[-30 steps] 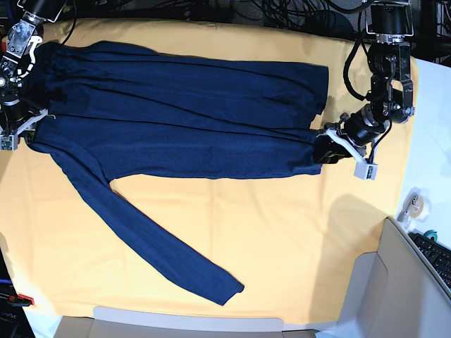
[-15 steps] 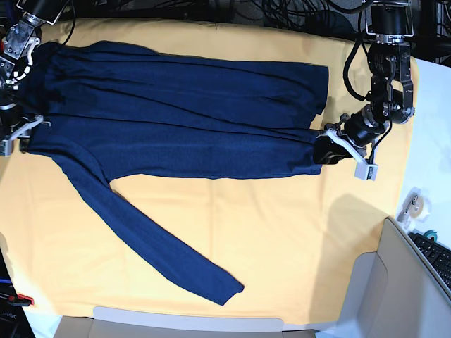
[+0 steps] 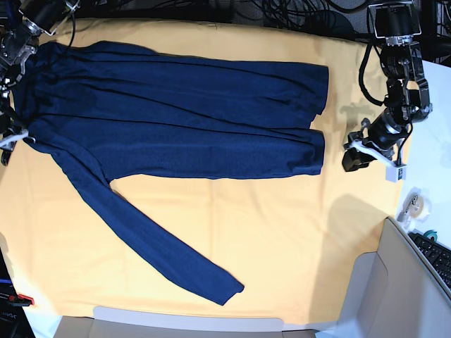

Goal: Fold the T-shirt properly
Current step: 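Open both grippers and move the right gripper to the sleeve cuff, then grasp the navy sleeve near its cuff with the right gripper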

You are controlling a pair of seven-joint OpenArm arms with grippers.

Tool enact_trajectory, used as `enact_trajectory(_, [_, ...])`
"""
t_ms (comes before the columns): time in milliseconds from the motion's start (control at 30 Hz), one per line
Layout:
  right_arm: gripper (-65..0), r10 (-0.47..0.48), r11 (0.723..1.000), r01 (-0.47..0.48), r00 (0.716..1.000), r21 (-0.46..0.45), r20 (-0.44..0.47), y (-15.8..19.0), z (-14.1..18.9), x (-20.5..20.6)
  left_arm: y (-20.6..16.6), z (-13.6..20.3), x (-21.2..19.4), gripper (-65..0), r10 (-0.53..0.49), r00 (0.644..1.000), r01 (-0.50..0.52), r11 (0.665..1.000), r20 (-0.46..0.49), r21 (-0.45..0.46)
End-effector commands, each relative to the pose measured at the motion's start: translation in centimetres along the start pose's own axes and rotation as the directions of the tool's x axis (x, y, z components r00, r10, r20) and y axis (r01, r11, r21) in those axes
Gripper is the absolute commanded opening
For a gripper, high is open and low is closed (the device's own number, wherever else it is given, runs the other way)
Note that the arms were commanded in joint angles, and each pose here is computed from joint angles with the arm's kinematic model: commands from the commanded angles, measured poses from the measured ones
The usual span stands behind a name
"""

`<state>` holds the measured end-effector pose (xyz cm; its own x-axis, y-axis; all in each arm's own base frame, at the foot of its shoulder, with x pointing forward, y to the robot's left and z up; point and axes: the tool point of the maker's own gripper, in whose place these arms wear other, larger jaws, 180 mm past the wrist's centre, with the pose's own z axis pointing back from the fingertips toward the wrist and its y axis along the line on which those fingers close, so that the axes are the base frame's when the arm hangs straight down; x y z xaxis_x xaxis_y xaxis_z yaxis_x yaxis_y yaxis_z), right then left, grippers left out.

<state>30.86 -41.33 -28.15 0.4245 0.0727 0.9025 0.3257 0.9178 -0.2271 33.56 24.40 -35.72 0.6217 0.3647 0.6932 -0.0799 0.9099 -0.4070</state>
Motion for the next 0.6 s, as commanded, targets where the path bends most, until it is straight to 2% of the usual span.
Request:
enact_trajectory(0, [-45.8,-0.003,1.0,0.003,0.997,-0.003,0.082,-0.1,-0.3,2.9,-0.5,0.3,2.0,-44.9,-0.015,0.999,0.016,1.0,0.051,-0.017])
enact_trajectory(133, [-45.6,-0.029,0.994,0.026,0.999,0.102,0.027,4.5,-3.5,4.3,-0.6,0.3,1.8,-44.9,-0.014,0.999,0.015,1.0,0.046,-0.02])
enact_trajectory(233, [-45.6,-0.073,0.982,0.076,0.997,0.173,-0.025,7.6,-6.4,5.1,-0.7,0.2,1.4,-44.9,-0.015,0.999,0.016,1.0,0.037,-0.022])
enact_trajectory(400, [-45.6,-0.111,0.946,0.138,0.988,0.293,-0.107,12.8,-10.6,6.3,-0.7,0.2,1.4,-44.9,-0.015,0.999,0.015,1.0,0.036,-0.022])
enact_trajectory(567, [-45.1,-0.101,0.913,0.164,0.978,0.372,-0.183,16.9,-12.4,6.6,-0.6,0.2,1.4,-44.9,-0.012,0.999,0.013,1.0,0.037,-0.02])
